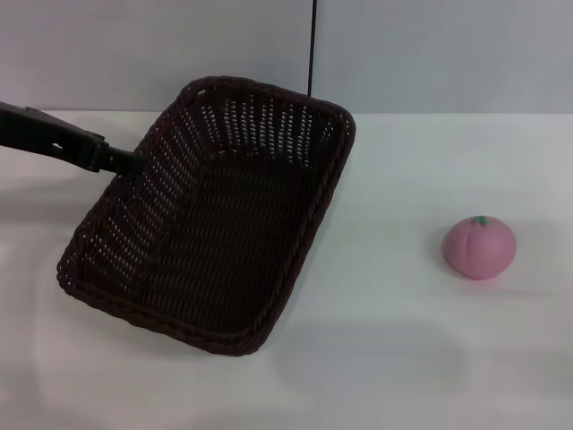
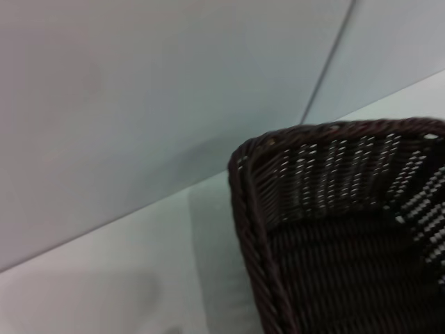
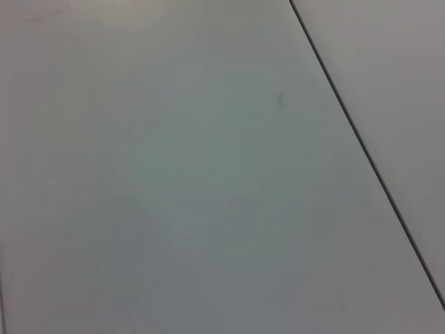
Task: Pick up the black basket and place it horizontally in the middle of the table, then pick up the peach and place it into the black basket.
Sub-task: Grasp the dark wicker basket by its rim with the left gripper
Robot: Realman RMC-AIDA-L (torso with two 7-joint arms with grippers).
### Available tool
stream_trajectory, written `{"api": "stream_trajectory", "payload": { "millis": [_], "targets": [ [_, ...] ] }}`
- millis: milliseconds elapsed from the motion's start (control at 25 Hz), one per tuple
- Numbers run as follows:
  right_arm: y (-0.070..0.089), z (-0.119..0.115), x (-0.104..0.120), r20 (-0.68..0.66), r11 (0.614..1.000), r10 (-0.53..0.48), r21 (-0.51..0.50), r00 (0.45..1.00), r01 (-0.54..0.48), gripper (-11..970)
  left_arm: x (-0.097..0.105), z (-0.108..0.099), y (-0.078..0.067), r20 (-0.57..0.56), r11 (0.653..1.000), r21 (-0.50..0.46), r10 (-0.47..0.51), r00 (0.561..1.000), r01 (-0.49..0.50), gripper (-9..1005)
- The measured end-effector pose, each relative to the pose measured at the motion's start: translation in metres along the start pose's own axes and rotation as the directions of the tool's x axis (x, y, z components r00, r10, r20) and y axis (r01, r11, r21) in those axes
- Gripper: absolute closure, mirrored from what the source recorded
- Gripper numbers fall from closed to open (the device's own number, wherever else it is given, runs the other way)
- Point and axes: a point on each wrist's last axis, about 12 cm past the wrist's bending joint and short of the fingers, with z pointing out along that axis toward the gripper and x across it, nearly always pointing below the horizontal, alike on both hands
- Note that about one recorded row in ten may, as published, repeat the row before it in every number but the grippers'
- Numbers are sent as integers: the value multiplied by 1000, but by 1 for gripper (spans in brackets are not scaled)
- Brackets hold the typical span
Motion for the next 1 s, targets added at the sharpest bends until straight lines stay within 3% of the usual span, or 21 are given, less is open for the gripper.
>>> {"api": "stream_trajectory", "payload": {
  "millis": [320,520,560,1000],
  "targets": [
    [3,-3,-2,17,1000,8,-17,1000,-8,233,-4,27,-4,-30,1000,0,-22,999,22,397],
    [4,-2,-1,14,1000,10,-23,1000,-10,232,-4,33,-5,-55,1000,0,-21,998,21,404],
    [4,-1,-1,13,1000,12,-26,1000,-12,232,-5,42,-8,-82,1000,7,-14,997,14,405],
    [5,1,0,10,999,15,-29,1000,-14,233,-15,64,-17,-157,998,-35,41,987,-47,420]
  ]
}}
